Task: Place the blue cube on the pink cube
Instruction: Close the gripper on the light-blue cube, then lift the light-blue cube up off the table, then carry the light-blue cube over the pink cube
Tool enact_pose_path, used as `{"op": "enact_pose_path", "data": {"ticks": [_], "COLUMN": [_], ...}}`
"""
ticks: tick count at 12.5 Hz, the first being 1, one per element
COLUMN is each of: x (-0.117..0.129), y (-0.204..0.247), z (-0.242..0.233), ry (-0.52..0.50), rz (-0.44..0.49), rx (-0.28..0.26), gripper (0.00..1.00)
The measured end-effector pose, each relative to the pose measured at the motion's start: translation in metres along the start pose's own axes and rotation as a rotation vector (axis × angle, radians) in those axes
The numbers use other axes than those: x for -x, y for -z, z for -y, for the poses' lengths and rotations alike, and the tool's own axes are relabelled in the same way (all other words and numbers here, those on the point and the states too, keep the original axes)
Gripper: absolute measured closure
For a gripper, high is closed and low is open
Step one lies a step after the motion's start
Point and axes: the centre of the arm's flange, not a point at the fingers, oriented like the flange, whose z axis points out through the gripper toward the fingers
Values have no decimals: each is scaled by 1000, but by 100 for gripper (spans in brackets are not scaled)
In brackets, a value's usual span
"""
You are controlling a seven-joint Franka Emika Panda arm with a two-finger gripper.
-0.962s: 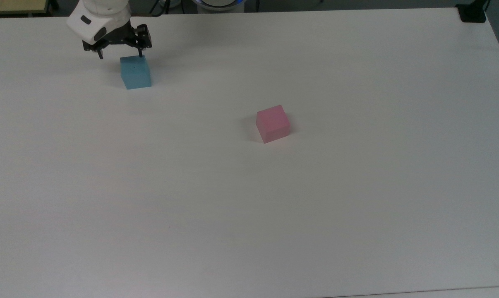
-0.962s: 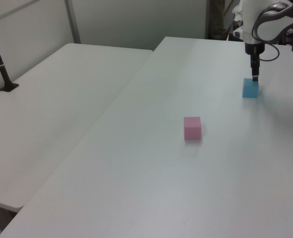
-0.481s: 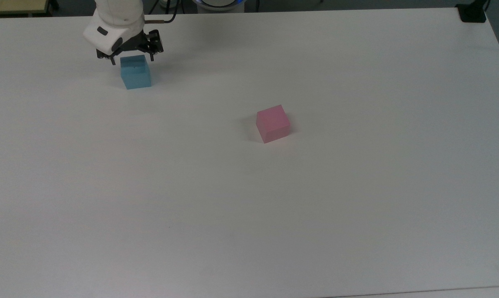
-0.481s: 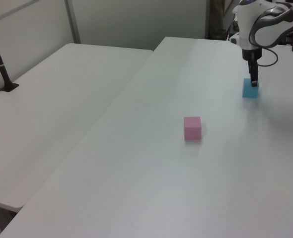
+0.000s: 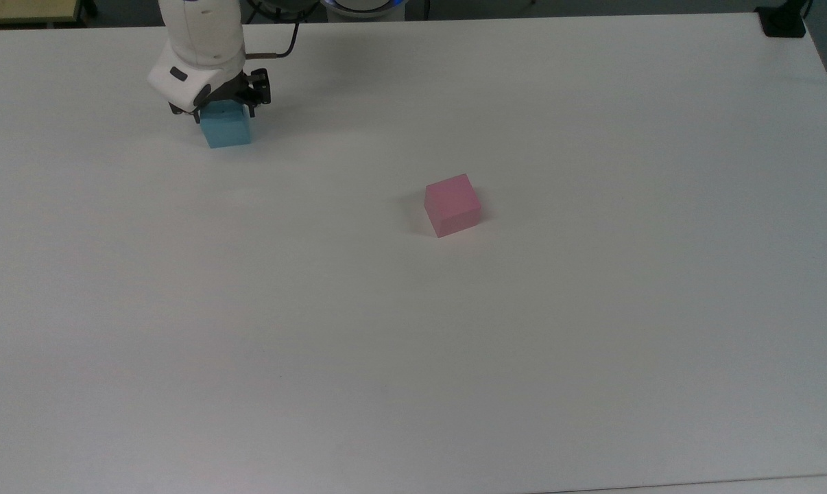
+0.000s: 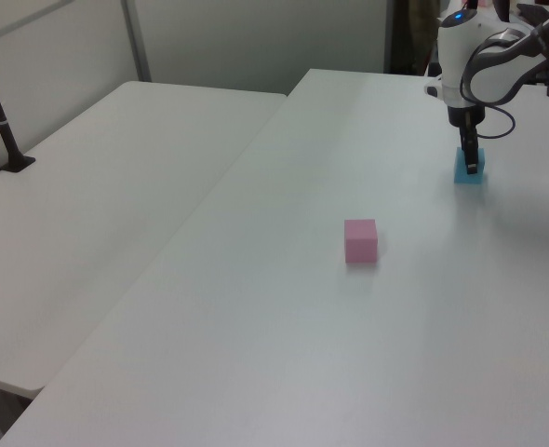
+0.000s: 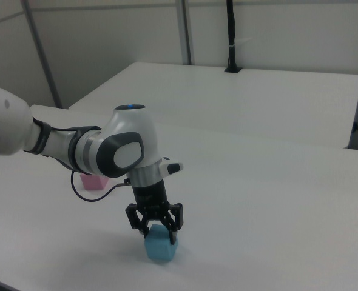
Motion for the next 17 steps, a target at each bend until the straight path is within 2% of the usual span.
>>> {"op": "enact_pose_path", "data": {"ticks": [1,4,5,8,10,11,13,15,17], "x": [0,2,9,49,73,75,61,25,-19], "y": [1,8,23,139,201,214,234,266,293], "z": [0,-3,-7,-25,-34,-37,-28,12,62], "ry": [0,-11,-22,-104,-131,-143,-181,-195,-210], "rz": [-2,1,15,-3,-33,-51,-83,-138,-169], "rx": [1,-1,-9,-94,-109,-102,-91,-99,-81], "gripper": [37,38,38,38,38,38,38,38,38]}}
